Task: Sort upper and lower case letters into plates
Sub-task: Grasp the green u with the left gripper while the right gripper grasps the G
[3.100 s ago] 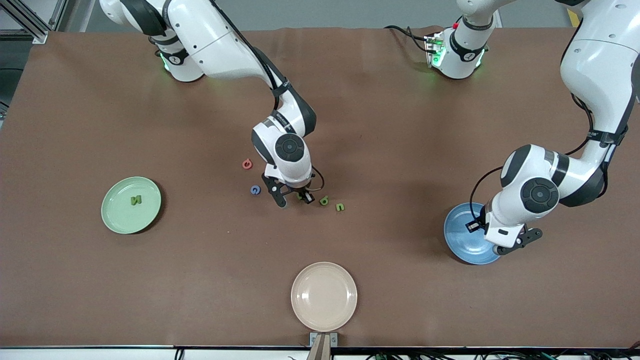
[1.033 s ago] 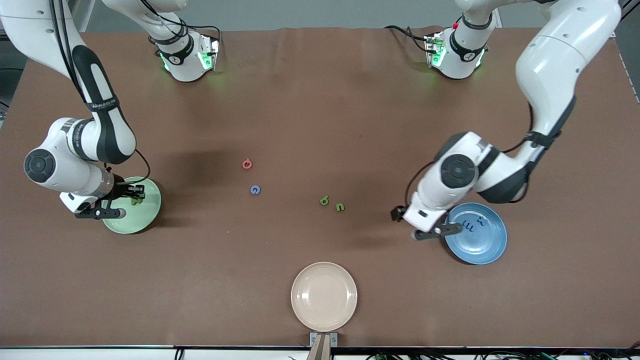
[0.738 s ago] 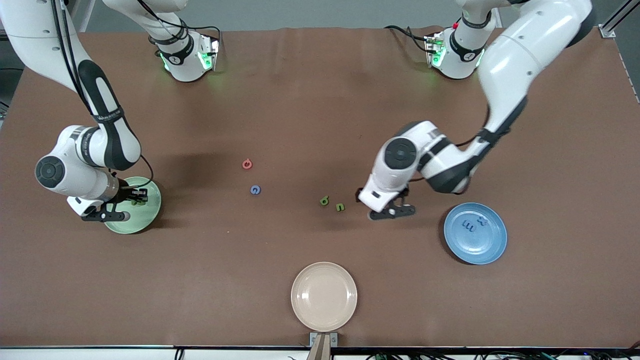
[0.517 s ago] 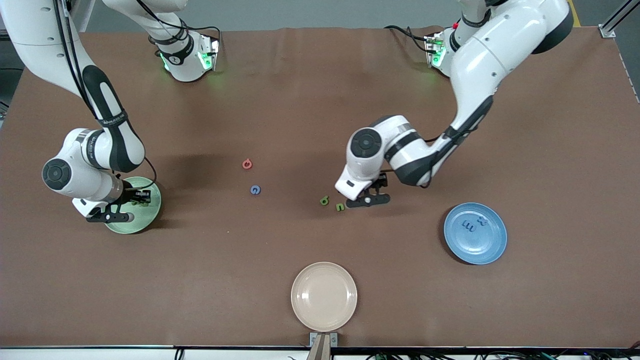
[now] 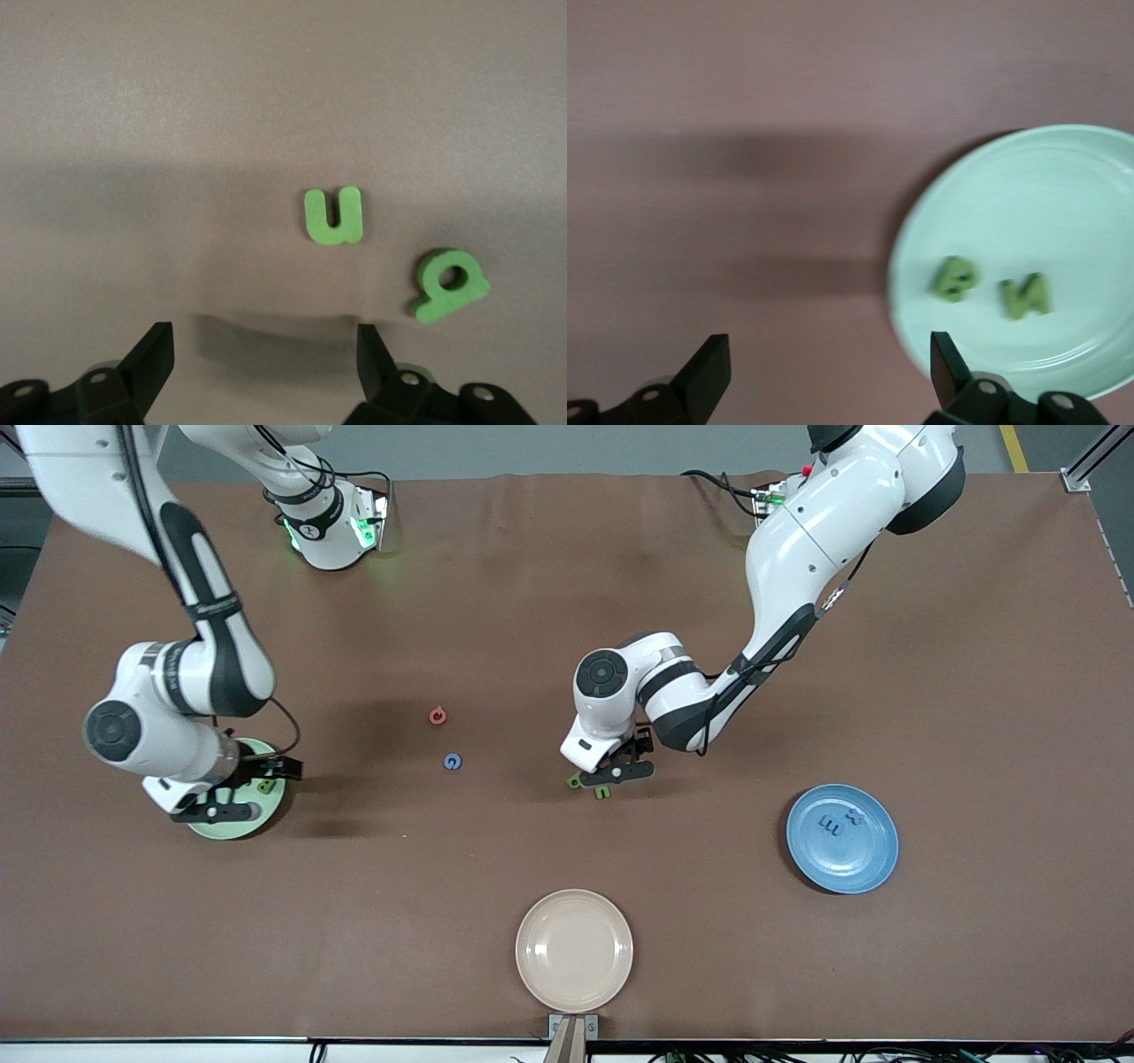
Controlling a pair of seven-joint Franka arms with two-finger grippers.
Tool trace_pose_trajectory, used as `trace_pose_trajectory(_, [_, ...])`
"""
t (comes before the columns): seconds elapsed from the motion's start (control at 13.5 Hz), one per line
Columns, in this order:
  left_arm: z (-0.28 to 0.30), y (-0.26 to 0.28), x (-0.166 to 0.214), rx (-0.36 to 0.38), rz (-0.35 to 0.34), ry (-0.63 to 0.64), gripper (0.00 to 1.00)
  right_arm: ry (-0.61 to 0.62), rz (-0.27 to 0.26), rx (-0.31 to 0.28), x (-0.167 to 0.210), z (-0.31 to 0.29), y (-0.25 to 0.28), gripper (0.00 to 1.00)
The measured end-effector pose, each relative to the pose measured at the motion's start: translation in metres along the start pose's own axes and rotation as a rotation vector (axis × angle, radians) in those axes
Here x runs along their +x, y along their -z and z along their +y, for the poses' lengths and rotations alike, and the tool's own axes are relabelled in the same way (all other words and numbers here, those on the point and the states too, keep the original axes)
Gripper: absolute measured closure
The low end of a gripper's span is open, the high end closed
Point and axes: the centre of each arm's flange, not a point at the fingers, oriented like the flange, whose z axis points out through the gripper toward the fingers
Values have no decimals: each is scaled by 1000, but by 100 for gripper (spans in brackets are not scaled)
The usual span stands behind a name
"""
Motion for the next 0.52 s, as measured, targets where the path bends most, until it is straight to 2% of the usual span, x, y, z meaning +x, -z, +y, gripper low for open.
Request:
trace_pose_trajectory(0.07, [-1, 0, 4, -15, 7, 6, 10, -6, 5, -4, -5, -43, 4, 0])
trace_pose_trajectory(0.3, [-3, 5, 17, -43, 28, 25, 22, -38, 33, -14, -27, -155, -1, 0])
trace_pose_trajectory(0.52, [-2, 12, 27, -63, 44, 41, 27, -87, 46, -22, -42, -224, -22, 0])
